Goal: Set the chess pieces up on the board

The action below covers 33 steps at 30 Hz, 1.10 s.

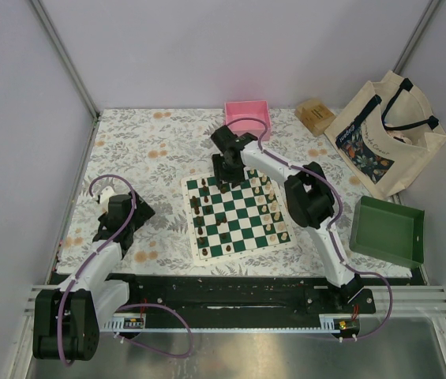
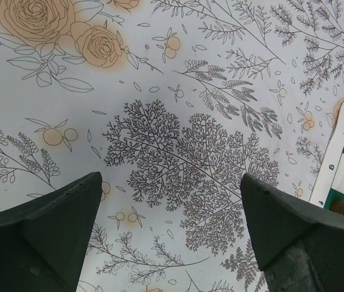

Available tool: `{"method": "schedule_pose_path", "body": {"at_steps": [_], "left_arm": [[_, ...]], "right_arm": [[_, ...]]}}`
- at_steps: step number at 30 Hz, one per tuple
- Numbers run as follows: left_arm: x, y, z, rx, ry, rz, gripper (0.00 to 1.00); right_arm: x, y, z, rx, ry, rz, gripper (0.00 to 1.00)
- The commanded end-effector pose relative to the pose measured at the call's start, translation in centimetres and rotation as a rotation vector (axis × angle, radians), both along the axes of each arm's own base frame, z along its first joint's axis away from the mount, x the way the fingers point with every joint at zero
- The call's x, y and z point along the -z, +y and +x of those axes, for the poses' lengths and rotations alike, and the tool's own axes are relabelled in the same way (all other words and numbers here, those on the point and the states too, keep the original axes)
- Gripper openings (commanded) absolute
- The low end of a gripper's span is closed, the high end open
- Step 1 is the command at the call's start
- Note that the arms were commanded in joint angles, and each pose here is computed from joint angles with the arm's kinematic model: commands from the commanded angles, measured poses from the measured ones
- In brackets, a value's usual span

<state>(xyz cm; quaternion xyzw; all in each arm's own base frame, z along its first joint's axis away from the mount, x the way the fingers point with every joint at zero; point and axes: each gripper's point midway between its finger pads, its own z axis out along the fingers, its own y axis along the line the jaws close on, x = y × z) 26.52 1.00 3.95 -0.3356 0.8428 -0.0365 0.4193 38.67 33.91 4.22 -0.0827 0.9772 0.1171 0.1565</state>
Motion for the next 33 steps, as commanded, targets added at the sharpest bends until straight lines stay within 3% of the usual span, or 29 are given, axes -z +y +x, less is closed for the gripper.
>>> {"method": "schedule_pose_path", "body": {"at_steps": [1, 13, 18, 21, 33], "left_arm": [[-1.9, 0.0, 1.4, -0.001, -0.061, 0.003, 0.99], [-1.9, 0.1, 1.4, -0.003, -0.061, 0.005, 0.99], [-1.9, 0.1, 1.5, -0.002, -0.064, 0.004, 0.99], [-1.9, 0.1, 1.5, -0.002, -0.062, 0.005, 0.99], [-2.0, 0.1, 1.5, -0.001, -0.065, 0.003, 0.99]], "right_arm": [[-0.5, 1.1, 0.0, -0.035, -0.013, 0.006, 0.57], [-1.4, 1.4, -0.1, -0.069, -0.064, -0.042, 0.42], [-2.2, 1.1, -0.4, -0.066, -0.078, -0.052, 0.4], [-2.0, 0.9, -0.5, -0.067, -0.08, -0.069, 0.28], [-6.8, 2.8, -1.4, -0.131, -0.184, -0.056, 0.27]]}}
